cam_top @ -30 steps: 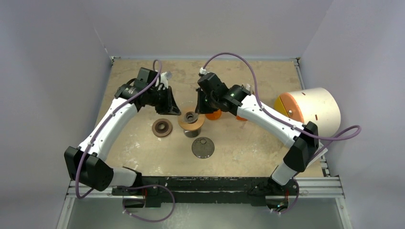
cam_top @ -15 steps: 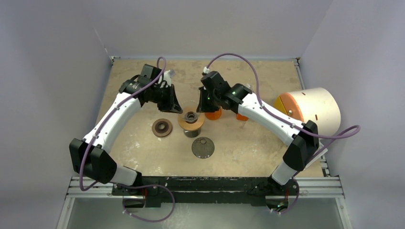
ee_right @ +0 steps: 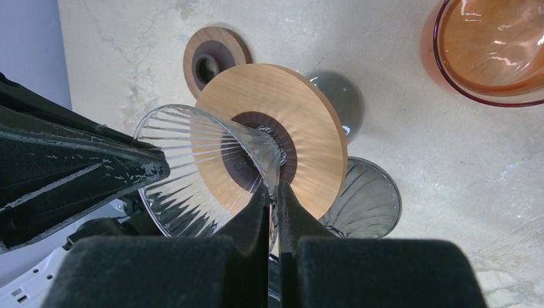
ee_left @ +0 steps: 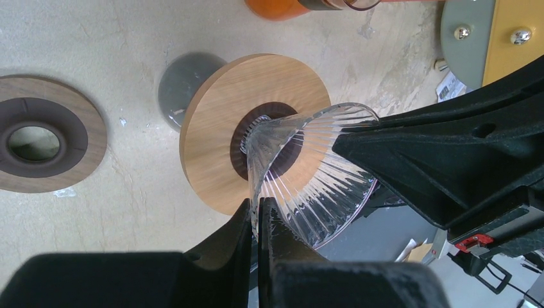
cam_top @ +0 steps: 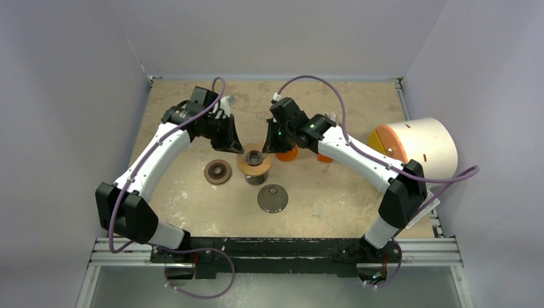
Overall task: Place the coffee filter in the dripper
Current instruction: Place the coffee dripper in the dripper holder.
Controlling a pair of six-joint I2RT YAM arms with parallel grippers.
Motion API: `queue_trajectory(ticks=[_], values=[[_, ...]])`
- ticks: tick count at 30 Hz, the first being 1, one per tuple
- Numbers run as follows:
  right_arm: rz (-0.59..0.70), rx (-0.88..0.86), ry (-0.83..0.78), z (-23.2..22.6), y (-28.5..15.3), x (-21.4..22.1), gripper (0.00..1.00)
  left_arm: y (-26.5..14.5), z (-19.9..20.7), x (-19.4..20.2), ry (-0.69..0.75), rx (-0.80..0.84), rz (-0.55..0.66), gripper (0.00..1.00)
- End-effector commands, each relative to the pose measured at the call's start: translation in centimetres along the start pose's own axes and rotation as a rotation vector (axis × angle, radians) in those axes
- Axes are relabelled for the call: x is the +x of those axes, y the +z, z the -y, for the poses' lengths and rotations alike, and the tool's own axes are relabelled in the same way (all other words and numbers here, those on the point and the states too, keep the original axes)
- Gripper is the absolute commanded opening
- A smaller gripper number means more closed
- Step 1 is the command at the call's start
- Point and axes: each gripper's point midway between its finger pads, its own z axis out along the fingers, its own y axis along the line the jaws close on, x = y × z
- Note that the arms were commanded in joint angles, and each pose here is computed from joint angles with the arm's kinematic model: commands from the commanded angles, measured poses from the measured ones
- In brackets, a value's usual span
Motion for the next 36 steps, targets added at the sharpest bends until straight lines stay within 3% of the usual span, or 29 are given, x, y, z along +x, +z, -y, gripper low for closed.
queue_trajectory(ticks=[1, 36], values=[[-0.084, -0.004, 0.007, 0.4, 1.4, 2.3, 0.0, 1.2, -1.5, -0.1, 0.043, -0.038, -0.006, 0.0], [-0.232, 0.11, -0.025, 4.4, 5.1, 6.4, 0.0, 5.7, -6.0, 4.1, 0.019, -0.112, -0.144, 0.0]])
